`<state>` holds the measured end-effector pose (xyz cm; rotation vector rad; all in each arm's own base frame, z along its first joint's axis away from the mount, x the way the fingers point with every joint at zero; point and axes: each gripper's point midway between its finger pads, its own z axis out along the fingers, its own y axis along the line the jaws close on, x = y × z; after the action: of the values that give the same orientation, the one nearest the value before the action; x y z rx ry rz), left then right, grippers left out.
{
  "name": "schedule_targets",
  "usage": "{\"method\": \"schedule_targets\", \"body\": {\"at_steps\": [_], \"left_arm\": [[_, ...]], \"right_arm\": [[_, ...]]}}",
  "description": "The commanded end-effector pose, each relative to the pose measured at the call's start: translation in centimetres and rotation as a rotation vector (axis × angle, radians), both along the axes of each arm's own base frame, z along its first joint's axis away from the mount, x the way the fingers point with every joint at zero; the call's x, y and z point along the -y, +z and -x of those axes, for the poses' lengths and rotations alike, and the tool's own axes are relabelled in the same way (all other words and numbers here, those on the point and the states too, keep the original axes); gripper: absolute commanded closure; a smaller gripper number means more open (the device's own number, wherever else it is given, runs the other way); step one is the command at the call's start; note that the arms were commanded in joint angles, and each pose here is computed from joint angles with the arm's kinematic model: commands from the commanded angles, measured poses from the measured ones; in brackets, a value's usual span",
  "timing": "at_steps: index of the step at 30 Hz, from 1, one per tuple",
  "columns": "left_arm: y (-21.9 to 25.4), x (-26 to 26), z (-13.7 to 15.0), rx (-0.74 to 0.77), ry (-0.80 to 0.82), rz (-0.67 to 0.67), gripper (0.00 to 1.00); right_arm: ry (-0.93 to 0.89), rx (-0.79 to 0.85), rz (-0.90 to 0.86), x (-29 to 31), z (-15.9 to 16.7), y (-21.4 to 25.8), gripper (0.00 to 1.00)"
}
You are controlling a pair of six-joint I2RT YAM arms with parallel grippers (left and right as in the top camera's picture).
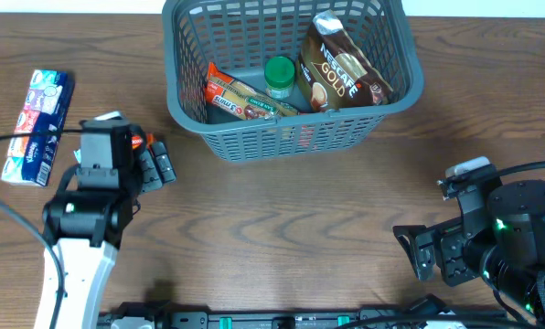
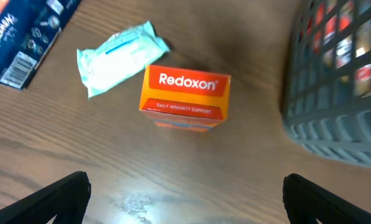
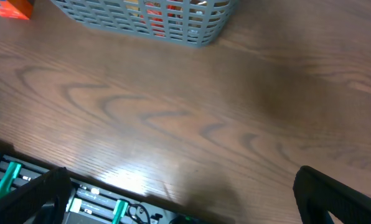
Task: Pack container
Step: 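Move the left gripper toward the Redoxon box and Kleenex pack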
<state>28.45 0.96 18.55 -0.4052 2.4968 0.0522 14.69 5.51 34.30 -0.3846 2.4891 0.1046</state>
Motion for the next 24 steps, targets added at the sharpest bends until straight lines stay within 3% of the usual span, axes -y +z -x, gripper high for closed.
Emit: {"method": "schedule_targets", "body": {"at_steps": [1,16,24], "left_arm": [[-0.8,-0.6,-0.4,-0.047,-0.006,-0.03,0.02],[-3.1,-0.6,-2.9,-0.091,-0.076,-0.079,0.01],[-4.3,-2.0,-3.5,-0.119,-0.031,-0.076,0.01]], "right_arm": [[0.007,0.011,0.001,0.0,0.0,0.3,0.01],[0.007,0.011,0.001,0.0,0.0,0.3,0.01],[0.007,0.011,0.001,0.0,0.0,0.3,0.01]]}}
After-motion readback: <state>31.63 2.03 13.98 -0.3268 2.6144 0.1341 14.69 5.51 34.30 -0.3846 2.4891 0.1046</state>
